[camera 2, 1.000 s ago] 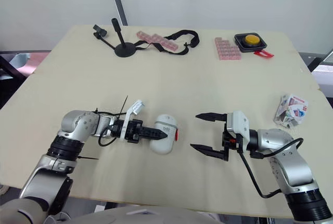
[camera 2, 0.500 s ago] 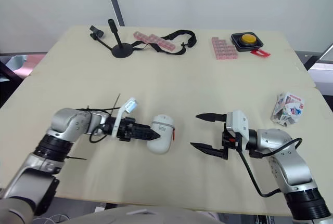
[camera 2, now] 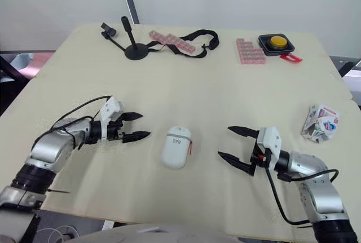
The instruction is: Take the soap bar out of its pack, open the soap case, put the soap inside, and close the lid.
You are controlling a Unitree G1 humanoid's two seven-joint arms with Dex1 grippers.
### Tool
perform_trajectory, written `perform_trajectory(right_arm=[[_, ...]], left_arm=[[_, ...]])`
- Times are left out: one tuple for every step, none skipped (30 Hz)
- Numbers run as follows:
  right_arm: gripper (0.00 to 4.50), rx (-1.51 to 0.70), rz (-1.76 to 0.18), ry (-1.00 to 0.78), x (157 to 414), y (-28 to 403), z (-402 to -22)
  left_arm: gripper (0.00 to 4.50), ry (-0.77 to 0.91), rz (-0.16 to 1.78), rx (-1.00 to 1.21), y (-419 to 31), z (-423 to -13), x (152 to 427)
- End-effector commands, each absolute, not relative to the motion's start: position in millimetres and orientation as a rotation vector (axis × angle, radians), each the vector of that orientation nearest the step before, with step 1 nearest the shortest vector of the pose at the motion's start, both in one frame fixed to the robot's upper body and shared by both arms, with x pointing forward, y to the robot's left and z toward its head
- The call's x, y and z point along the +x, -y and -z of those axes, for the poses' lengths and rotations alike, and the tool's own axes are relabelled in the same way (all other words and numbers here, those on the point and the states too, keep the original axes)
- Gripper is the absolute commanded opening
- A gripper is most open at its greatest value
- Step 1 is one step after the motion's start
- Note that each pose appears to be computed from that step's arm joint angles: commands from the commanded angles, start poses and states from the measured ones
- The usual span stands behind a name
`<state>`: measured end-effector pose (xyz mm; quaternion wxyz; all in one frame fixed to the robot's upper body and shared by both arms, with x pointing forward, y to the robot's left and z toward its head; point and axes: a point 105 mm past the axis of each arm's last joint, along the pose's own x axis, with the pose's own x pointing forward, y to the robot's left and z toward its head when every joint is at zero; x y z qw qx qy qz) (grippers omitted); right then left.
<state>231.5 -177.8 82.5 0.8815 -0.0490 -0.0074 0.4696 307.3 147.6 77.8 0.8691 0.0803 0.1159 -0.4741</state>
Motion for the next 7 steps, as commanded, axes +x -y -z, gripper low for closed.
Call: perform_trajectory(right_arm=[[4.5,-0.126,-0.831,0.052,231.4,201.3,-82.7],[4.5,-0.13,-0.821,0.05,229.9,203.4,-81.1],[4.5,-0.135,-0.815,0.046,228.1,205.4,-79.1],[4.5,-0.136,-0.807,0.041,226.5,207.4,-77.3],[4.5,-0.135,-0.801,0.037,225.4,209.0,-75.6],[4.5,-0.135,-0.799,0.034,224.4,210.2,-74.2],[4.5,-0.135,-0.798,0.033,224.1,211.0,-73.4]], left_arm=[[4.48,-0.111,0.838,0.246,-163.4,-89.6,310.2],[4.48,-0.1,0.817,0.241,-164.5,-88.8,308.5],[4.48,-0.094,0.798,0.23,-165.6,-87.8,306.2],[4.48,-0.09,0.773,0.24,-167.6,-85.7,304.5],[4.48,-0.088,0.755,0.247,-168.9,-84.0,302.7],[4.48,-0.092,0.738,0.245,-169.9,-82.2,300.9],[4.48,-0.095,0.728,0.243,-170.4,-80.6,299.5]])
